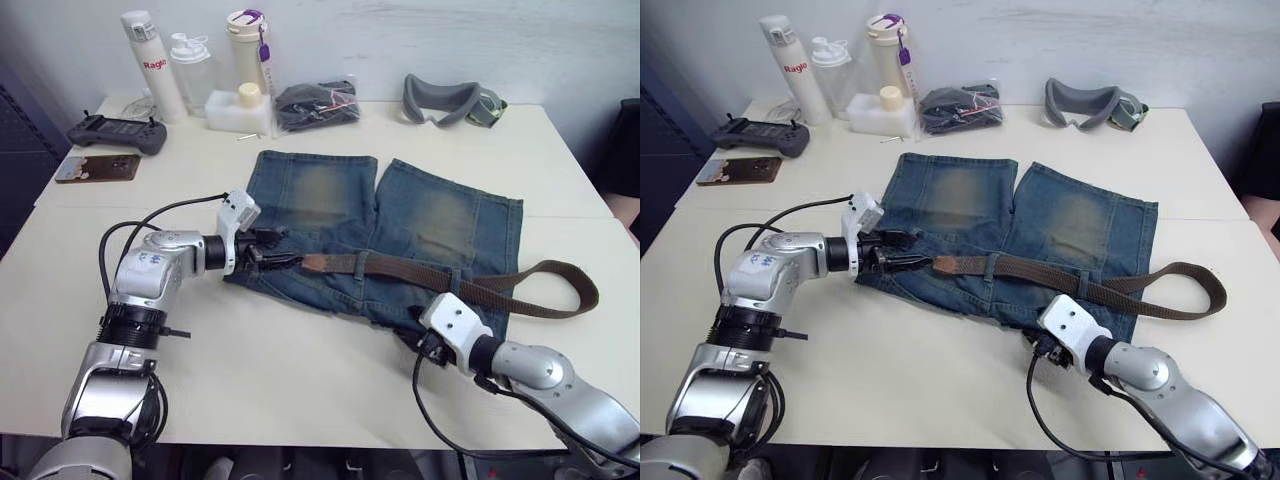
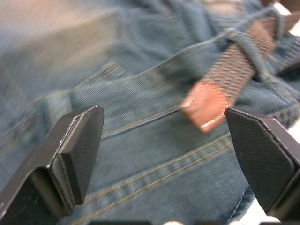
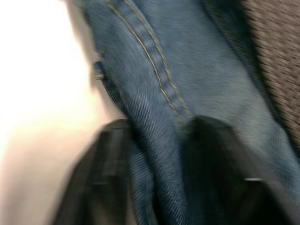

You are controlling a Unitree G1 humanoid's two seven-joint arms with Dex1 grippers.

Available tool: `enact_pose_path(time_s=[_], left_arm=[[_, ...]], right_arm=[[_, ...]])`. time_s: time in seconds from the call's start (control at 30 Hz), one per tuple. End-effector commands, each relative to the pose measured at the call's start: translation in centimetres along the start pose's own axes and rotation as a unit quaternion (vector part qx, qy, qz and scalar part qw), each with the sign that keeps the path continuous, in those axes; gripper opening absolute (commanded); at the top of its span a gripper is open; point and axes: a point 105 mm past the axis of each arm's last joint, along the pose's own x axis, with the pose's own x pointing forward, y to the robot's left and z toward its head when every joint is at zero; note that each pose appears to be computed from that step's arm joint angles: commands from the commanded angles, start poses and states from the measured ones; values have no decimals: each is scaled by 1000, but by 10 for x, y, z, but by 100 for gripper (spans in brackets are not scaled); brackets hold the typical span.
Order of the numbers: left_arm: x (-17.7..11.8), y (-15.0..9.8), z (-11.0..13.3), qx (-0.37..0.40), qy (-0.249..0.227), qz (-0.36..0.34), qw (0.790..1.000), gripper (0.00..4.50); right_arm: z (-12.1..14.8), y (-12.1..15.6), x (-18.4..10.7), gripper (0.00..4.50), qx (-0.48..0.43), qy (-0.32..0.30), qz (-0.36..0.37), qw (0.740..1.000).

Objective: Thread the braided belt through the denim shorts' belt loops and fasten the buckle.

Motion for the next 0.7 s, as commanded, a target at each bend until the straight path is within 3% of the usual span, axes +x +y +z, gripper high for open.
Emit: enact_pose_path(time_s=[0.03,0.07,0.27,0.4,0.5,0.7], left_arm=[[8,-22,5,-77,-2,-59,995,450],[12,-26,4,-97,-2,-69,993,450],[30,-33,7,-216,-9,-92,972,450],[36,-38,16,-247,-28,-113,962,450],[38,-38,8,-256,-5,-104,961,367],[35,-33,1,-262,11,-89,961,107]], right_arm=[[-4,-12,-5,36,-3,8,-28,1000],[-3,-12,-4,5,0,6,-28,1000],[0,-12,-2,5,9,0,-32,999],[-3,-13,-4,5,13,8,-37,999],[-5,-15,-6,0,20,10,-45,999],[-7,-26,-14,0,26,12,-68,997]])
